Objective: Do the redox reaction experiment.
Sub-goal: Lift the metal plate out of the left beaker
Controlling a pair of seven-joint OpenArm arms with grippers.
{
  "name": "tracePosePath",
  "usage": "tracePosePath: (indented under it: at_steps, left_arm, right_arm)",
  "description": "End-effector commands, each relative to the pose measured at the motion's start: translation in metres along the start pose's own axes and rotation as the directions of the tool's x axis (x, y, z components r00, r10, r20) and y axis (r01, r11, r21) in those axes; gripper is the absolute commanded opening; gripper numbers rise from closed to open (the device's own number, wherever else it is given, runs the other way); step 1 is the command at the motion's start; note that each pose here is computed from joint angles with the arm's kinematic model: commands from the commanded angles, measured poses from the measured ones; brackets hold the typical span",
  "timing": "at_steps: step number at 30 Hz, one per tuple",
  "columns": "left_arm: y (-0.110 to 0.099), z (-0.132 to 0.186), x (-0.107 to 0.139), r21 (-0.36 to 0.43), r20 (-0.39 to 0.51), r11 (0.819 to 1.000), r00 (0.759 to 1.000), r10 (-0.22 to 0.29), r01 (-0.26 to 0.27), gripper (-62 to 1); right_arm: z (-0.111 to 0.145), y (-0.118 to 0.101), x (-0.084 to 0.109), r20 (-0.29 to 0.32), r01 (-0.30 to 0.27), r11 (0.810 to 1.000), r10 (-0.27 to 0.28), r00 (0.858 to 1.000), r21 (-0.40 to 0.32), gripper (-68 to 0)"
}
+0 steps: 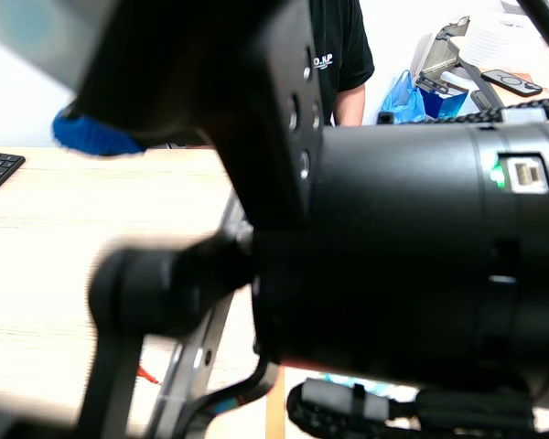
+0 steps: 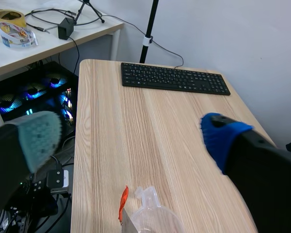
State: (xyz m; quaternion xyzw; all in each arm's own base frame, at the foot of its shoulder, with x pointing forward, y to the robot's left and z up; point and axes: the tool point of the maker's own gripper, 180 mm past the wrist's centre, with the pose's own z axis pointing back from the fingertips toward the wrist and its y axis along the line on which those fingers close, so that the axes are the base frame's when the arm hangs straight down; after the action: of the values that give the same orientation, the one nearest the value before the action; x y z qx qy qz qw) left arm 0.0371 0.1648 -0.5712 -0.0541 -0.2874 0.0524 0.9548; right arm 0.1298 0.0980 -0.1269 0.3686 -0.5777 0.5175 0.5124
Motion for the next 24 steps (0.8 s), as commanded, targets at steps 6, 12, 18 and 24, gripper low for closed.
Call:
tracePosePath:
  at_steps: [6,12,18,24]
  left_arm:
    - [0.002,0.002,0.000,0.003,0.010,1.000,1.000,-0.001,0.001,-58.2]
    - [0.002,0.002,0.000,0.003,0.010,1.000,1.000,-0.001,0.001,-58.2]
    - [0.002,0.002,0.000,0.003,0.010,1.000,1.000,-0.001,0.001,-58.2]
    - [0.002,0.002,0.000,0.003,0.010,1.000,1.000,-0.001,0.001,-58.2]
  right_arm:
    - [0.001,-0.009,0.003,0.004,0.013,0.999,-0.013,1.000,-0.049,0.4]
    - [0.001,-0.009,-0.004,-0.037,0.013,0.999,-0.015,0.999,-0.049,0.4]
    - [0.002,-0.007,-0.026,-0.097,0.033,0.999,-0.036,0.995,-0.035,0.4]
    - [0.002,-0.010,-0.042,-0.060,0.079,0.997,-0.080,0.995,-0.018,0.4]
